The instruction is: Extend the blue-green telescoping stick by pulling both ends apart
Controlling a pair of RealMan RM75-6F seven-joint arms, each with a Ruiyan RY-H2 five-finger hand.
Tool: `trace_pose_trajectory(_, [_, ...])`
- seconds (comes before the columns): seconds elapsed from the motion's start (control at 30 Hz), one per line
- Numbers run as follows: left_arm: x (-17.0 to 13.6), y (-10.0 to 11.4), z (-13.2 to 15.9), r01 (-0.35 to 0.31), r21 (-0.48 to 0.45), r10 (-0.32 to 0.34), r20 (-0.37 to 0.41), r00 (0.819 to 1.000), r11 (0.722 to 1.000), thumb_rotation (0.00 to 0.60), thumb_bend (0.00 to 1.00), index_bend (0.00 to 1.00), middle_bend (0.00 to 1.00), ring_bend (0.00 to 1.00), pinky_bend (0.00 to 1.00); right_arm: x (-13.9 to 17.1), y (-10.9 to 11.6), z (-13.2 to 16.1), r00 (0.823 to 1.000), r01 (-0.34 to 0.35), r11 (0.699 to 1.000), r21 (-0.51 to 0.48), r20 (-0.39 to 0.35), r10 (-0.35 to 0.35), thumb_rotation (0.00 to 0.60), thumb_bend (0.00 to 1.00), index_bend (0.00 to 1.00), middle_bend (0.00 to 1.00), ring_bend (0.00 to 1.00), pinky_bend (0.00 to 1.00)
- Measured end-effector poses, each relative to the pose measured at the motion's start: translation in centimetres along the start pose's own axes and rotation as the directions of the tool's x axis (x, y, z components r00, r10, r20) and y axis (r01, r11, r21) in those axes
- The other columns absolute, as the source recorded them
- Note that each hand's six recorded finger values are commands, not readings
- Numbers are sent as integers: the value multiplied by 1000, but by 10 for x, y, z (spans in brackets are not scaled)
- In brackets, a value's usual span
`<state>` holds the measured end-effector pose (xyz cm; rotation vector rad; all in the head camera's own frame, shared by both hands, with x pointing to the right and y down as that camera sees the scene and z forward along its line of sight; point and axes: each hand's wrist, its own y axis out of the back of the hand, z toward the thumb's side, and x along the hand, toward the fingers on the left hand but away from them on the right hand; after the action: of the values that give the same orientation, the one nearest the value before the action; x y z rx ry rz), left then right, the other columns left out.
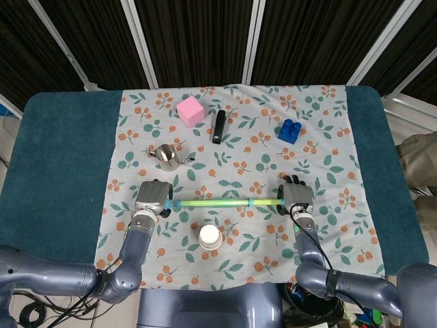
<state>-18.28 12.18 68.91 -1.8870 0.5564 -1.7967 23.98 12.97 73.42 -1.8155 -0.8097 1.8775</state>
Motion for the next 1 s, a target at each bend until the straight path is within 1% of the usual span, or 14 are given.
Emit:
trace_pose_trajectory(0.3, [0, -1, 6, -1, -3, 1, 9, 1000, 1000, 600, 319, 527, 417, 222, 335, 2, -1, 4, 1000, 1, 1000, 3, -16, -1, 600, 448, 656, 110, 17, 135])
trace_pose_trajectory(0.6, [-1, -1, 6, -1, -5, 1, 9, 1000, 1000, 600, 319, 527, 417, 222, 335, 5, -7, 9, 1000, -9, 1000, -1, -23, 9, 600, 448, 661, 110, 17, 135])
trace_pose_trajectory(1.0, [2, -5, 5, 12, -9, -12, 9, 1000, 1000, 600, 319, 527, 416, 222, 335, 3, -3, 7, 1000, 5, 1000, -2, -16, -5, 600, 448, 661, 110, 17, 135])
